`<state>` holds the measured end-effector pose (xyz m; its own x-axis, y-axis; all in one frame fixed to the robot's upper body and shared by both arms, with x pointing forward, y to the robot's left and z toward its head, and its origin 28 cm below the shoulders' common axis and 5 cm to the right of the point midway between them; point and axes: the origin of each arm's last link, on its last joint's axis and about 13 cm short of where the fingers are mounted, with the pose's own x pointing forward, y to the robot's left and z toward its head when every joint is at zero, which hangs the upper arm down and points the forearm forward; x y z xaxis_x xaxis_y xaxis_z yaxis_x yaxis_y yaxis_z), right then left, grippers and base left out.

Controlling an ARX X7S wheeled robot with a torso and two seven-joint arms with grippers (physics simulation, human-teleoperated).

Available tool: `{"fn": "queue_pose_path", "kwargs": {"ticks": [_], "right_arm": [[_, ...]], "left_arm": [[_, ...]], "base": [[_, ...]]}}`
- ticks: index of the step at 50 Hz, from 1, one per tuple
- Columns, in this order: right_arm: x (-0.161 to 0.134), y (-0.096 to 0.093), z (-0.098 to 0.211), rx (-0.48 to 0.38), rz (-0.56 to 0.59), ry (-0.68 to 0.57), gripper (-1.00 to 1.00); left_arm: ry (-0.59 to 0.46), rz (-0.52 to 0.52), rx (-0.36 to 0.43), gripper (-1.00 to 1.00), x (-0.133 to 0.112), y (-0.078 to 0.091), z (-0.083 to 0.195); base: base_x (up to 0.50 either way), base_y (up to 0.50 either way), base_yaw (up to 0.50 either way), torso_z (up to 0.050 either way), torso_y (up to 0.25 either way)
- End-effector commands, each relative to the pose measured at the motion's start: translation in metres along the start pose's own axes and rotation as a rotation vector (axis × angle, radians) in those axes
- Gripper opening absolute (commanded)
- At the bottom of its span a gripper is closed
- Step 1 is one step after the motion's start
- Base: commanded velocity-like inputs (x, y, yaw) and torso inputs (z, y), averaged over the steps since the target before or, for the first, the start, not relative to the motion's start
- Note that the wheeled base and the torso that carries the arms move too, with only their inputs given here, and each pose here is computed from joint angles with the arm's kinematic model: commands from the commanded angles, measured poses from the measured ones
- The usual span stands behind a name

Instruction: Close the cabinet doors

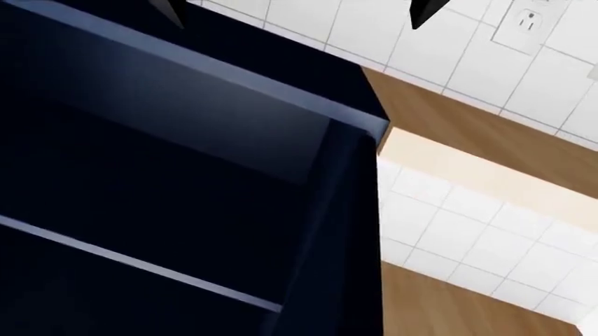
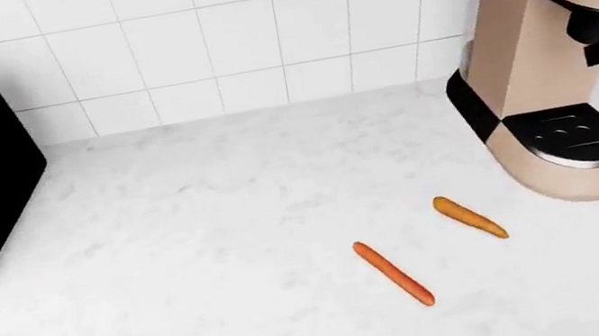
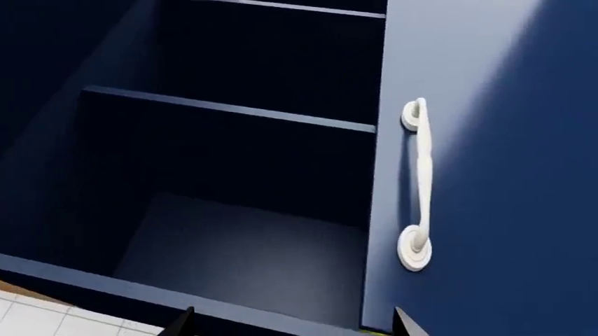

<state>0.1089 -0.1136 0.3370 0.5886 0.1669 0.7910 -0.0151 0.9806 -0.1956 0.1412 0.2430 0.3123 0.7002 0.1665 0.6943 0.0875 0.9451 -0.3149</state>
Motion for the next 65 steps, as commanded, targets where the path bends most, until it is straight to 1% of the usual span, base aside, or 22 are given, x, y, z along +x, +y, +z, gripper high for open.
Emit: {"fn": "queue_pose_path", "kwargs": {"ticks": [1,2,9,12,13,18,22,26,34,35,37,38,41,42,43,55,57,58,60,62,65], "right_arm": [[-0.0004,-0.0009,-0.0027,0.005,-0.028,0.031,1.00],[-0.0003,-0.0007,-0.0041,-0.001,-0.025,0.048,1.00],[-0.0013,-0.0006,-0.0044,-0.016,-0.014,0.037,1.00],[-0.0010,-0.0011,-0.0045,-0.006,-0.022,0.040,1.00],[-0.0002,-0.0029,-0.0049,-0.018,-0.064,0.046,1.00],[-0.0002,-0.0024,-0.0036,0.000,-0.049,0.053,1.00],[0.0001,-0.0030,-0.0035,-0.001,-0.048,0.064,1.00],[0.0004,-0.0039,-0.0022,0.014,-0.050,0.067,1.00],[-0.0003,-0.0035,-0.0022,0.007,-0.041,0.055,1.00],[-0.0006,-0.0034,-0.0032,-0.020,-0.037,0.051,1.00],[-0.0007,-0.0037,-0.0041,-0.008,-0.043,0.056,1.00],[-0.0007,-0.0041,-0.0035,0.015,-0.056,0.046,1.00],[-0.0013,-0.0048,-0.0027,0.017,-0.064,0.037,1.00],[-0.0012,-0.0032,-0.0051,-0.079,-0.029,0.057,1.00],[-0.0014,-0.0023,-0.0043,-0.046,-0.034,0.045,1.00],[-0.0015,-0.0033,-0.0045,-0.032,-0.042,0.040,1.00],[-0.0012,-0.0035,-0.0051,-0.021,-0.049,0.045,1.00],[-0.0006,-0.0039,-0.0065,-0.031,-0.060,0.065,1.00],[-0.0007,-0.0035,-0.0068,-0.044,-0.053,0.066,1.00],[-0.0012,-0.0028,-0.0053,-0.041,-0.038,0.049,1.00],[-0.0007,-0.0031,-0.0049,-0.037,-0.034,0.062,1.00]], "left_arm": [[0.004,0.001,0.001,1.00,-0.0002,0.0000,-0.0003],[0.004,0.001,0.001,1.00,-0.0003,0.0000,-0.0001],[0.004,-0.001,0.002,1.00,-0.0004,0.0002,-0.0004],[0.003,0.000,0.002,1.00,-0.0003,0.0002,-0.0003],[0.004,0.000,0.002,1.00,-0.0002,0.0003,-0.0005],[0.005,0.000,0.002,1.00,-0.0003,0.0002,-0.0005],[0.005,-0.001,0.002,1.00,-0.0004,0.0001,-0.0005],[0.006,0.001,0.002,1.00,-0.0003,0.0000,-0.0006],[0.006,0.002,0.004,1.00,-0.0002,0.0002,-0.0002],[0.006,0.002,0.003,1.00,-0.0001,0.0002,0.0000],[0.007,0.002,0.003,1.00,-0.0001,0.0002,-0.0001],[0.006,0.001,0.003,1.00,-0.0002,0.0001,-0.0001],[0.006,0.002,0.003,1.00,-0.0001,0.0001,0.0000],[0.006,0.001,0.004,1.00,-0.0001,0.0001,0.0000],[0.006,0.001,0.003,1.00,-0.0002,0.0001,0.0000],[0.002,0.002,0.001,1.00,0.0000,0.0002,0.0014],[0.002,0.003,0.000,1.00,0.0002,0.0003,0.0014],[0.002,0.003,0.000,1.00,0.0002,0.0002,0.0015],[0.002,0.004,0.000,1.00,0.0003,0.0003,0.0016],[0.001,0.003,0.000,1.00,0.0001,0.0002,0.0018],[0.001,0.004,-0.001,1.00,0.0001,0.0003,0.0019]], "base": [[0.00,0.00,0.00,0.000,0.000],[0.00,0.00,0.00,0.000,0.000],[-0.09,0.03,0.00,0.000,0.000],[0.00,0.00,0.00,0.000,0.000],[0.00,0.00,0.00,0.000,0.000],[0.00,0.00,0.00,0.000,0.000],[-0.01,0.00,0.00,0.000,0.000],[-0.39,0.02,0.00,0.000,0.000],[-0.41,0.07,0.00,0.000,0.000],[0.00,0.00,0.00,0.000,0.000],[0.00,0.00,0.00,0.000,0.000],[0.00,0.00,0.00,0.000,0.000],[0.00,0.00,0.00,0.000,0.000],[0.00,0.00,0.00,0.000,0.000],[0.00,0.00,0.00,0.000,0.000],[0.30,0.47,0.00,0.000,0.000],[0.12,0.11,0.00,0.000,0.000],[0.00,0.00,0.00,0.000,0.000],[0.00,0.00,0.00,0.000,0.000],[0.00,0.00,0.00,0.000,0.000],[0.00,0.00,0.00,0.000,0.000]]}}
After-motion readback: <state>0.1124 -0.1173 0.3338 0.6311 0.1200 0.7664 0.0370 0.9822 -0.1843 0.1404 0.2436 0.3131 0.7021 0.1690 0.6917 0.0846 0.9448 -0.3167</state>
